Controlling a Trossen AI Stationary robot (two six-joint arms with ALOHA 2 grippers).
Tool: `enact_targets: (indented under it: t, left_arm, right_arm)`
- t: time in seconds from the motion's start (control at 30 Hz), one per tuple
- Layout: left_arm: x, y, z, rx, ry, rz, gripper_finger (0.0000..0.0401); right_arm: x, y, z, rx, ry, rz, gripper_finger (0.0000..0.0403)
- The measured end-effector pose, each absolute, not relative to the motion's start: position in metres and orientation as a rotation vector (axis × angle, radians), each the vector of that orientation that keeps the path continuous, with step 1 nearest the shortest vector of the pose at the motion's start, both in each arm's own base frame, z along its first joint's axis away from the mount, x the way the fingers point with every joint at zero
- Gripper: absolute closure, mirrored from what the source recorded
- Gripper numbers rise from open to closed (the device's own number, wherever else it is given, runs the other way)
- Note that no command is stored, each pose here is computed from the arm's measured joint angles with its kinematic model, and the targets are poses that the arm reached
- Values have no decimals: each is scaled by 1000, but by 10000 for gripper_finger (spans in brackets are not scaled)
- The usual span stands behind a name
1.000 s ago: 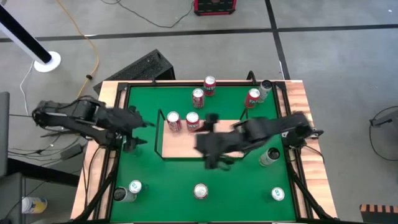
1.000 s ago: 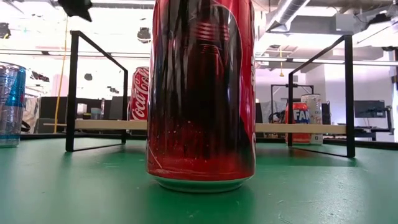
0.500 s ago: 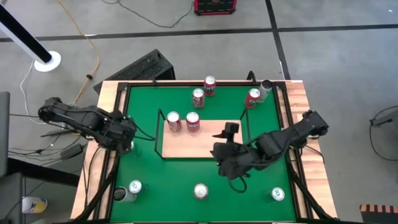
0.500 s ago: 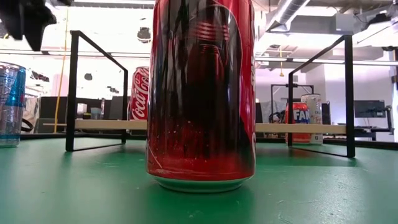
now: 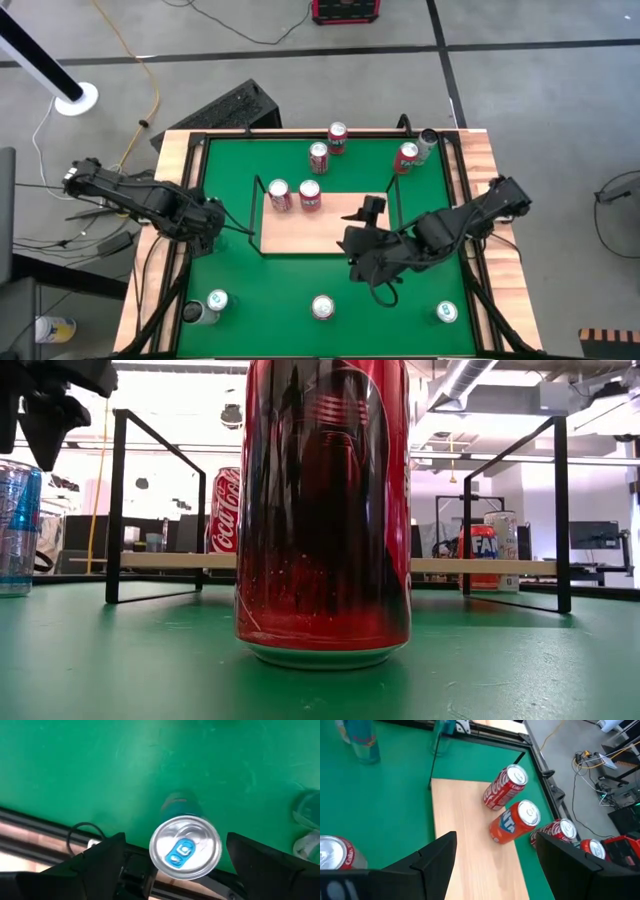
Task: Place canned beverage on shelf
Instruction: Put the top left blue soda can on the shelf
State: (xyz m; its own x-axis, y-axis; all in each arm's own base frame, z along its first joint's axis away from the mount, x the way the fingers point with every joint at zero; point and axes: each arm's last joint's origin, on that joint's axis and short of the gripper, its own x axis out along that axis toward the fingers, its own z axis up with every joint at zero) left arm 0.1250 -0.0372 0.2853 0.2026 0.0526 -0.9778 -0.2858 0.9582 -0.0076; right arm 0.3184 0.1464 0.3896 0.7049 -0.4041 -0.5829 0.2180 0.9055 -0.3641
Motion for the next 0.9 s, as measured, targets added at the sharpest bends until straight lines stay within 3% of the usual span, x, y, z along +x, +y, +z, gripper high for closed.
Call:
enact_targets:
  t: [0.67, 0.9]
  left_arm:
    - [125, -37, 285, -207, 1349, 247, 69]
    - [121, -38, 247, -214, 1484, 245, 69]
  right_arm:
    - [318, 147, 388, -281, 719, -350, 106]
    - [318, 147, 388, -281, 719, -349, 106]
